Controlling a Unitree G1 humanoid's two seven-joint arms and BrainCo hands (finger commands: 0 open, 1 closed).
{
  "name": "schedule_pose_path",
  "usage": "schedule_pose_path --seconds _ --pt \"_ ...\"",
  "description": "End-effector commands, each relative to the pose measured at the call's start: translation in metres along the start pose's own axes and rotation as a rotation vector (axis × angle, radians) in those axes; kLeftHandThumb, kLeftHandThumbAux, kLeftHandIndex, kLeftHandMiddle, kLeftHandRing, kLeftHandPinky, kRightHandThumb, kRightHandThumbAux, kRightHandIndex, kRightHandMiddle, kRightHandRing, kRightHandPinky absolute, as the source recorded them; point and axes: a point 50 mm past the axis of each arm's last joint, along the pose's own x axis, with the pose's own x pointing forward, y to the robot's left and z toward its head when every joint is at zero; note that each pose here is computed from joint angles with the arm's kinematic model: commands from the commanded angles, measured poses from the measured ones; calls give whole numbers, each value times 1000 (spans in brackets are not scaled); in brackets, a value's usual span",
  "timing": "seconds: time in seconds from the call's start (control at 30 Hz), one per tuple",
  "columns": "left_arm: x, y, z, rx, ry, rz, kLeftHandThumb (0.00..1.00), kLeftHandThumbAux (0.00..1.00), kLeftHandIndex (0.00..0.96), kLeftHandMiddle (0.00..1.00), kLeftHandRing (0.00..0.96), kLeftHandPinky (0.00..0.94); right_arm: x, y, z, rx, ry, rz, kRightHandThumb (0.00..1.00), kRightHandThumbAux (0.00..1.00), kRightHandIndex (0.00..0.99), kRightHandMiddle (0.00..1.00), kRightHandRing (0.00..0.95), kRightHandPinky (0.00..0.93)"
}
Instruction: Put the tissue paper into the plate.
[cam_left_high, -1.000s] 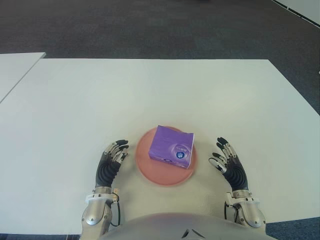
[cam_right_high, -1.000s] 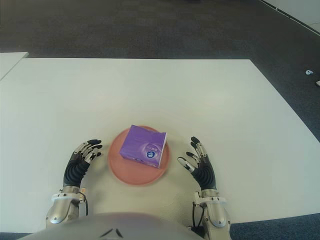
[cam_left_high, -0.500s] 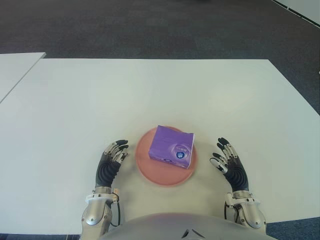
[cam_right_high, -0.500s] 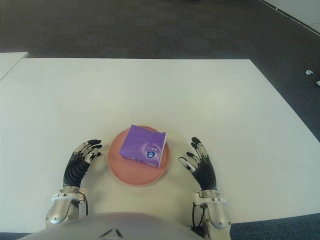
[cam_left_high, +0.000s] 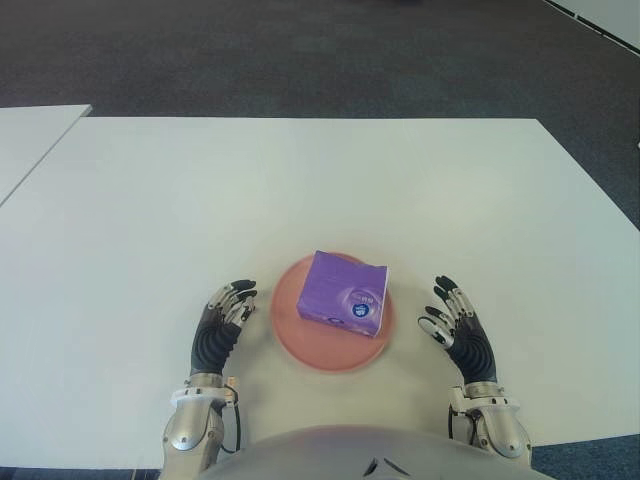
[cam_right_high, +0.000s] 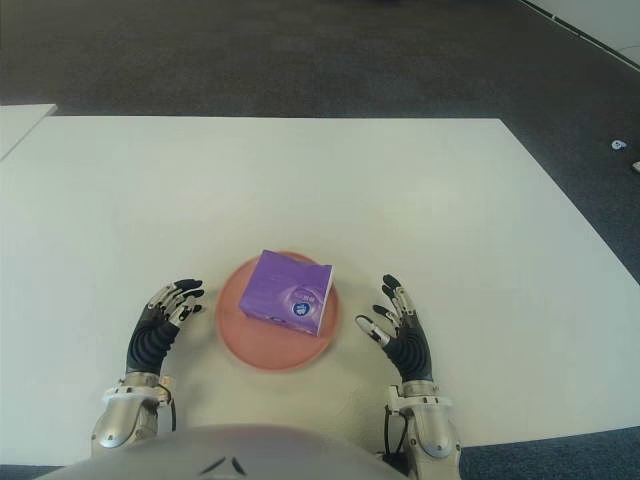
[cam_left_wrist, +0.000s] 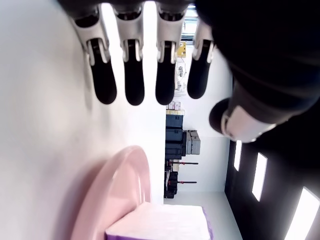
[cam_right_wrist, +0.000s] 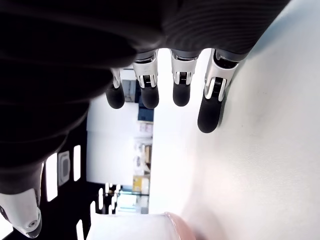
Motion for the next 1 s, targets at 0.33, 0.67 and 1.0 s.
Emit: schedule_pose_path --seconds 0.33,0.67,1.0 --pt "-4 -1 -6 -5 45 -10 234 620 293 279 298 338 -6 -1 -11 17 80 -5 166 615 32 84 18 0" --pt "-4 -1 -5 -13 47 -11 240 612 298 280 298 337 -7 0 -10 18 81 0 170 623 29 82 15 0" --pt "-4 0 -5 -8 46 -16 248 604 297 278 296 336 -7 1 -9 13 75 2 154 622 29 80 12 0"
